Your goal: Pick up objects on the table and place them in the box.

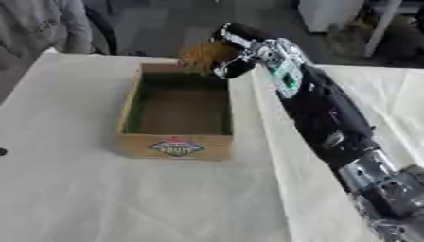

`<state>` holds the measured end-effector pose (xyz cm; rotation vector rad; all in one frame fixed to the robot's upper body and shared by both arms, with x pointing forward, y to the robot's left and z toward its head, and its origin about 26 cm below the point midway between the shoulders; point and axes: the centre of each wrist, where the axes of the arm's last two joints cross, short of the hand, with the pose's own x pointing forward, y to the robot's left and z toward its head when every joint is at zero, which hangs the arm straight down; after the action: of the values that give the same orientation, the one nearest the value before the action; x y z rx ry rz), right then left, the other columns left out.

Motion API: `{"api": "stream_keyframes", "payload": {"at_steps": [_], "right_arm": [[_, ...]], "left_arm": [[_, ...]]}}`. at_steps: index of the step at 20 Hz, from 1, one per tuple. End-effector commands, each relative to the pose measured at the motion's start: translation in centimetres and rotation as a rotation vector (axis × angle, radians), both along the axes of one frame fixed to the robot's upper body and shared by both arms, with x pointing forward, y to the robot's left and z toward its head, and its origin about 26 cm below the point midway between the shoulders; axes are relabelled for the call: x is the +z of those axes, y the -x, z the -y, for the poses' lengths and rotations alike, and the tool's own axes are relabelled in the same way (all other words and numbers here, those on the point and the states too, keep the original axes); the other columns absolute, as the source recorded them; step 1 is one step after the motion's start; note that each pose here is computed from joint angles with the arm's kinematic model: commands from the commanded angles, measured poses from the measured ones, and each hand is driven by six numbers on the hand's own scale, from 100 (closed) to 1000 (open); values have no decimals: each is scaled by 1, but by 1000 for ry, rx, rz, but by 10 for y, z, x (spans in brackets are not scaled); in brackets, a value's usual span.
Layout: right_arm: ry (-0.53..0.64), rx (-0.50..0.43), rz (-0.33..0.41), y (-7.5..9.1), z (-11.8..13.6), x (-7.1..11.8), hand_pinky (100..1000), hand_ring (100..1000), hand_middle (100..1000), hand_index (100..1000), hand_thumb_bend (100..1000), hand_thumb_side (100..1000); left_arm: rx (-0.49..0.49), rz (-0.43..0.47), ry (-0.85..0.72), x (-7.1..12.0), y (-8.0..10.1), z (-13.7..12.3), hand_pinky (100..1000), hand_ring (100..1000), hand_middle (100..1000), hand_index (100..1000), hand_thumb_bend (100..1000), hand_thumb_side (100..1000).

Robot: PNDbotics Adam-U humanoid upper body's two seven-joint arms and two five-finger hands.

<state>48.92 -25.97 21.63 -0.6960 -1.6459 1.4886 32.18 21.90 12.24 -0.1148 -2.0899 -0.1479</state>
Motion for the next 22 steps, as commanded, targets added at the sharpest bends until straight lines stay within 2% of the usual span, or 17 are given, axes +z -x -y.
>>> {"api": "stream_keyframes", "payload": {"at_steps": [1, 4, 8, 11, 12, 13, 14, 15, 16, 19, 22], "right_arm": [[34, 11, -1, -3, -8, 1, 474, 400, 442, 606, 100, 142], [68, 21, -24, -4, -14, -9, 487, 418, 459, 627, 100, 176], [122, 42, -53, -4, -21, -19, 520, 466, 505, 701, 100, 261], [170, 70, -90, -3, -26, -25, 567, 535, 602, 811, 100, 394], [185, 80, -103, -3, -28, -26, 570, 541, 608, 816, 100, 401], [198, 91, -117, -3, -29, -27, 597, 603, 673, 860, 100, 465], [210, 102, -133, -2, -30, -26, 601, 611, 680, 863, 100, 470], [220, 110, -148, -2, -30, -26, 636, 696, 752, 895, 100, 532], [232, 119, -171, -2, -30, -26, 652, 736, 777, 908, 100, 558], [256, 141, -240, -1, -29, -23, 692, 807, 845, 929, 100, 638], [286, 160, -316, 0, -26, -15, 723, 850, 898, 946, 100, 674]], "left_arm": [[-19, 35, 2, 10, 0, 3, 557, 708, 575, 666, 349, 562], [-17, 38, 4, 11, 0, 3, 557, 708, 575, 666, 351, 561], [-18, 39, 4, 11, -1, 3, 557, 708, 575, 666, 352, 561], [-16, 41, 4, 11, -1, 3, 556, 708, 575, 666, 354, 561], [-16, 40, 4, 11, -1, 3, 556, 709, 575, 666, 354, 561], [-15, 40, 4, 11, -1, 3, 556, 709, 575, 666, 354, 561], [-14, 40, 4, 11, -1, 3, 556, 709, 575, 666, 354, 561], [-13, 40, 4, 11, -1, 3, 557, 709, 575, 666, 355, 561], [-13, 40, 4, 11, -1, 3, 557, 709, 575, 666, 356, 560], [-10, 40, 3, 10, -1, 2, 557, 709, 575, 666, 356, 561], [-8, 39, 1, 10, -1, 2, 556, 709, 576, 666, 358, 561]]}}
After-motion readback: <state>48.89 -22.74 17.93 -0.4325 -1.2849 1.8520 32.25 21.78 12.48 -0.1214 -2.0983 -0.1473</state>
